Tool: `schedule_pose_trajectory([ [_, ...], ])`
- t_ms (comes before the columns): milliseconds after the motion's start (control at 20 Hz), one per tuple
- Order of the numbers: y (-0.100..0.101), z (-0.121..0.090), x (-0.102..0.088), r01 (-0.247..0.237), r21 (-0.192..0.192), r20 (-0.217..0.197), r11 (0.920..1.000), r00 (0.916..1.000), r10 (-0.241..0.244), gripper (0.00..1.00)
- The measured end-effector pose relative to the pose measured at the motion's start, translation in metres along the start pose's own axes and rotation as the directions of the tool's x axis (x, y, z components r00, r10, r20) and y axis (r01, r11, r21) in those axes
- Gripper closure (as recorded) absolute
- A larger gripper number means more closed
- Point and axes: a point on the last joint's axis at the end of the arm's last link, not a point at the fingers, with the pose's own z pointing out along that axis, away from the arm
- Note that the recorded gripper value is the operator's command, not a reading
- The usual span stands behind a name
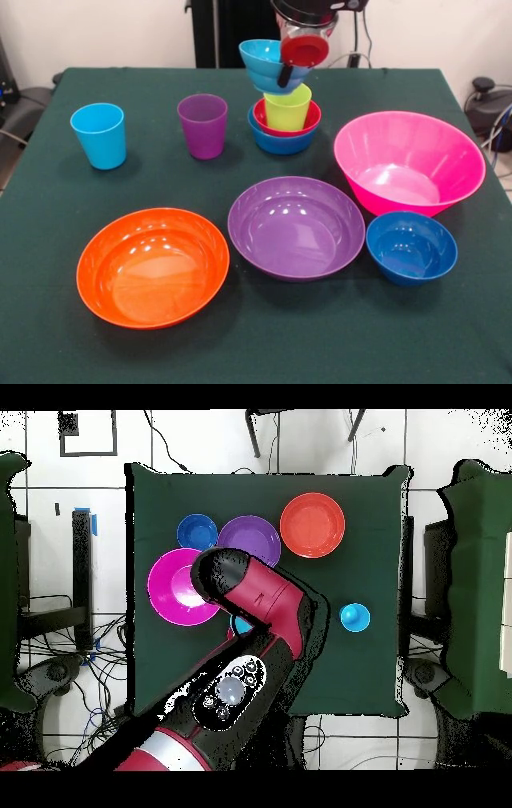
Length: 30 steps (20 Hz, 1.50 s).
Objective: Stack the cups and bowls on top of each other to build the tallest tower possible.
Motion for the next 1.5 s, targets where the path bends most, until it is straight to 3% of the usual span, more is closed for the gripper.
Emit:
schedule_pose_trajectory([
  [900,0.008,0.005,0.019,0.006,-0.01,-0.052,0.9999,0.9986,-0.007,1.0],
  [1500,0.009,0.004,0.022,0.007,-0.014,-0.061,0.9999,0.9981,-0.008,1.0],
])
